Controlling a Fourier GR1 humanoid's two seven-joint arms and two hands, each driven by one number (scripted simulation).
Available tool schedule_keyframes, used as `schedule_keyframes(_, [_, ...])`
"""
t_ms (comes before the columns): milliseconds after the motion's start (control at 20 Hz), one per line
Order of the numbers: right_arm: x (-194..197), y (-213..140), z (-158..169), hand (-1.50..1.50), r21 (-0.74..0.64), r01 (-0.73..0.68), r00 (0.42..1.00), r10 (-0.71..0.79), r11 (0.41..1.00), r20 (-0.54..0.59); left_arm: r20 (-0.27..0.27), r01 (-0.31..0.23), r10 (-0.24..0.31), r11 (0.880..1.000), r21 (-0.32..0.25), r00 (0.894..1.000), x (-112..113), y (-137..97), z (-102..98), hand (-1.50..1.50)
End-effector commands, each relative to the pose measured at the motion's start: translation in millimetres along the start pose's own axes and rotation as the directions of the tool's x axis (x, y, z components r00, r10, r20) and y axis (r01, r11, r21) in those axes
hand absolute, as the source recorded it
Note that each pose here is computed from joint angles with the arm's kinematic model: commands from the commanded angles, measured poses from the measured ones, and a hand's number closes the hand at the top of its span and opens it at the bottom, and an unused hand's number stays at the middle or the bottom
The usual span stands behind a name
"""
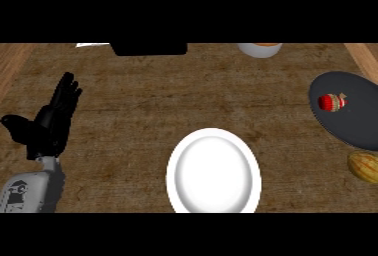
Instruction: Pick the cupcake from the plate and place it in the pan
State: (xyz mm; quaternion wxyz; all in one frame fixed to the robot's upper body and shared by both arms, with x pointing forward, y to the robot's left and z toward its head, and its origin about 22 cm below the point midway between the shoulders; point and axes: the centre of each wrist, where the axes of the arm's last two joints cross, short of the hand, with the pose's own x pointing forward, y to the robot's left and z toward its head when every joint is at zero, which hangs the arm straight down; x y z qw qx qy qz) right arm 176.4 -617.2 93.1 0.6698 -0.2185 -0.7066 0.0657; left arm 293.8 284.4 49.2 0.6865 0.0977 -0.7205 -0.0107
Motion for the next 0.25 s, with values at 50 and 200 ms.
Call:
schedule_keyframes(50, [2.4,-21.0,26.0,-1.50,0.205,0.149,0.977,-0.176,0.967,0.121,-0.006,-0.013,0.013,1.000,0.014,1.000,2.3,-2.7,1.6,0.00])
schedule_keyframes(200, [-10.9,-8.2,29.0,-1.50,0.172,0.140,0.979,-0.163,0.975,0.125,-0.007,0.006,-0.006,1.000,0.016,1.000,-1.3,6.1,-7.1,0.00])
